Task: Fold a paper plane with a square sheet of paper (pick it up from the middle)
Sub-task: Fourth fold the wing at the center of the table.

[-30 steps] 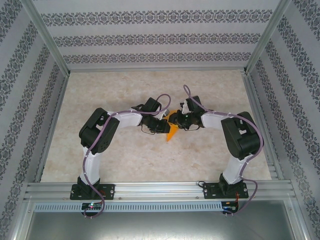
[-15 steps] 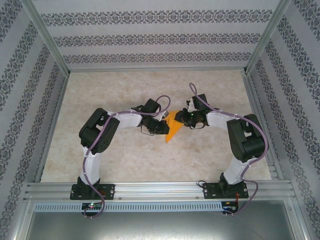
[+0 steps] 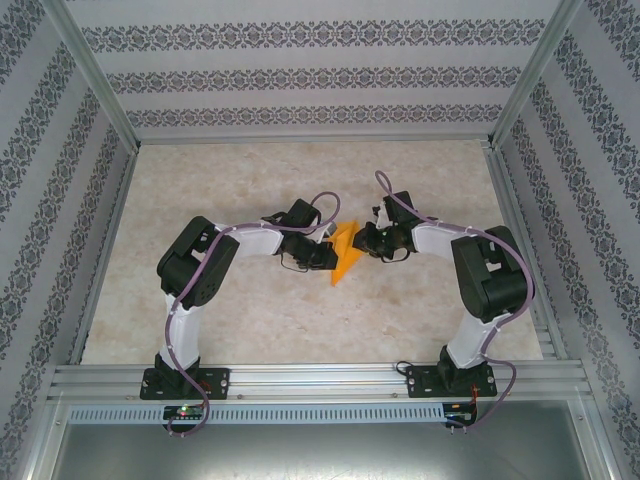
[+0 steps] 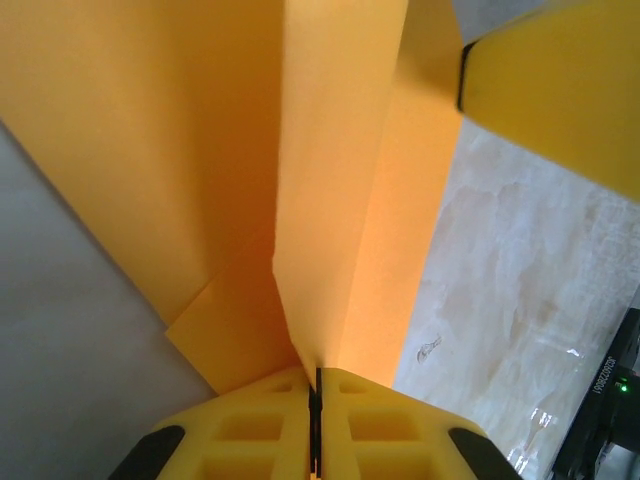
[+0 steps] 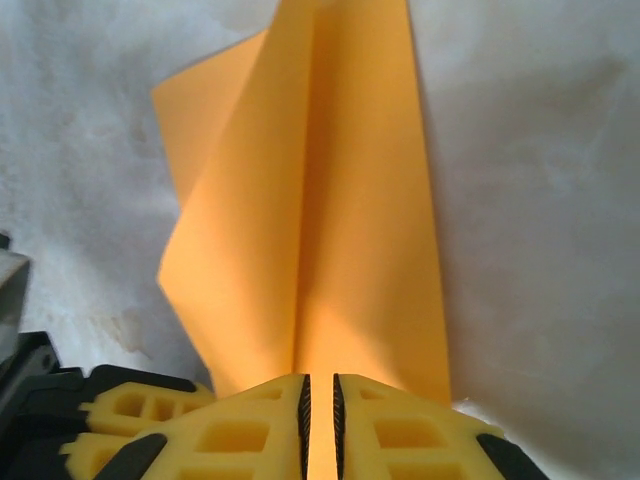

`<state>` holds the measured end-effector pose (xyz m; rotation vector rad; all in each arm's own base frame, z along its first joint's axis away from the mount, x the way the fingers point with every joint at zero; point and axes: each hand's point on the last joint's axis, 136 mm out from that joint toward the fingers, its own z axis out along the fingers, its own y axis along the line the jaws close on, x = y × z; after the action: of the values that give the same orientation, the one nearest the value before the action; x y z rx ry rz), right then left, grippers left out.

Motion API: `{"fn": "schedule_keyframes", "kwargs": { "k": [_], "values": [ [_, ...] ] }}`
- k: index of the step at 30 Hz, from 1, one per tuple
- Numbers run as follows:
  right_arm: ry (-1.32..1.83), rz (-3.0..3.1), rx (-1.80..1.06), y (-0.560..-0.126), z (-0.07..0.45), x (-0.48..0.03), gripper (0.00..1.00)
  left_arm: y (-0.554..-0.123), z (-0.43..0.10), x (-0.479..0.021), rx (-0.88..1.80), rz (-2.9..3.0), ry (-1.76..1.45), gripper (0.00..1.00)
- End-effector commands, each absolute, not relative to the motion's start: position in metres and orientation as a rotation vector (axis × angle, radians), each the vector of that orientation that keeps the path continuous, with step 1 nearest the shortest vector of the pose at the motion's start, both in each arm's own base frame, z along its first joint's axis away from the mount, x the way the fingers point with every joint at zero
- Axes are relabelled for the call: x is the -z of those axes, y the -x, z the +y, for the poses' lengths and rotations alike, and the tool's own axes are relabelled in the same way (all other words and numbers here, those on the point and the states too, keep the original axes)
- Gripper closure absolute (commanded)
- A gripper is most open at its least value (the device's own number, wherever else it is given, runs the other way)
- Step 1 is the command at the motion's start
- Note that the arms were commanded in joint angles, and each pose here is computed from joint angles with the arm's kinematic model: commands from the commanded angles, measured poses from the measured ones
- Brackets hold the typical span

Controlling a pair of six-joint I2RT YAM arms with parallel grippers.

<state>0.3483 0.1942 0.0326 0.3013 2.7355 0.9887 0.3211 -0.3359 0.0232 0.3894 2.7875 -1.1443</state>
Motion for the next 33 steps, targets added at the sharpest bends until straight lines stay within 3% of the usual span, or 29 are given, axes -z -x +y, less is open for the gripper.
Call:
{"fn": "schedule_keyframes", "kwargs": {
  "k": [1, 33],
  "values": [
    [-0.309, 2.800, -0.915, -0.338, 0.184, -0.012, 0.84, -0.321, -0.337, -0.031, 1.125, 2.756, -0.393, 0.89],
    [-0.299, 2.868, -0.860, -0.317, 0.182, 0.004, 0.88, -0.323, -0.329, -0.034, 1.145, 2.723, -0.337, 0.95]
  ]
}}
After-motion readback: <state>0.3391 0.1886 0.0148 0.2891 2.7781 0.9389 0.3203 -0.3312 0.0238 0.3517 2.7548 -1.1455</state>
